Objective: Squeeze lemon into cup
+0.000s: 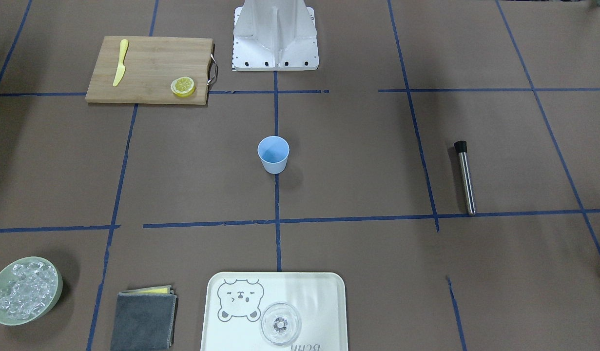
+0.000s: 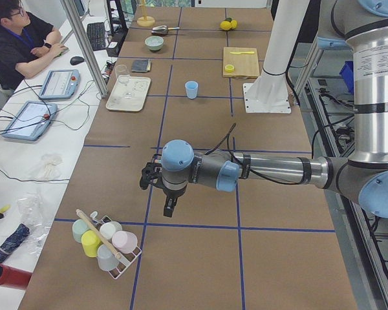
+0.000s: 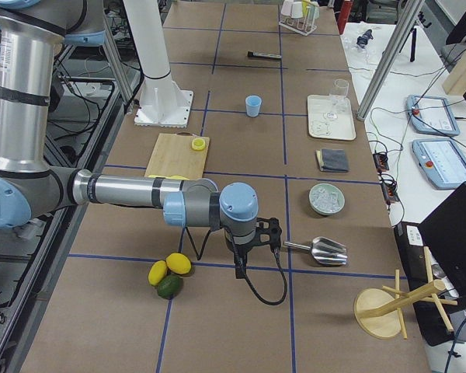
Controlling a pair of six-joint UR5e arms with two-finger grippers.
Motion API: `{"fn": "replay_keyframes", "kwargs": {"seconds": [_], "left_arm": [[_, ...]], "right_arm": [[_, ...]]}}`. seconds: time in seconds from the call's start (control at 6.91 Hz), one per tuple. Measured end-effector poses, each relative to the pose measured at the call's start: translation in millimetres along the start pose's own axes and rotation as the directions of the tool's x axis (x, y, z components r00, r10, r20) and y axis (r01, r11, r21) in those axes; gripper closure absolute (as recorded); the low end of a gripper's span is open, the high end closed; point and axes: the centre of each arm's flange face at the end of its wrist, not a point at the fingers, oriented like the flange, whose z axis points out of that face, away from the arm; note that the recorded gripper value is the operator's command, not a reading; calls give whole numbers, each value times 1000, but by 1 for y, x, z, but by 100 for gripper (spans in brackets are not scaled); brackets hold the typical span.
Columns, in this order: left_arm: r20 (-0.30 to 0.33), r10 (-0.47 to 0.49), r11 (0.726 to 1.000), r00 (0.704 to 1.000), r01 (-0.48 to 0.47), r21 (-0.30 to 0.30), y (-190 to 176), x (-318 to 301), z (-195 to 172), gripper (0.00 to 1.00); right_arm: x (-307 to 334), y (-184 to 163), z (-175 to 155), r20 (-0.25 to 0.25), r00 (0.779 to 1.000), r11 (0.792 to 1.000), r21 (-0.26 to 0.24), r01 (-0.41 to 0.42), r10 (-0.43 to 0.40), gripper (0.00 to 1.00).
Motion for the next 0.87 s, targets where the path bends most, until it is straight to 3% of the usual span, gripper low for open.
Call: {"fn": "replay_keyframes", "kwargs": {"seconds": [0.58, 0.87], "left_arm": [[12, 2, 1000, 1000, -2, 4, 0, 0, -2, 0], [43, 3, 1000, 999, -3, 4, 0, -3, -2, 0]], "right_arm": [[-2, -2, -2, -3, 1000, 1000, 9, 17, -16, 0], [-29, -13, -1, 5, 994, 993, 44, 111, -111, 0]]}}
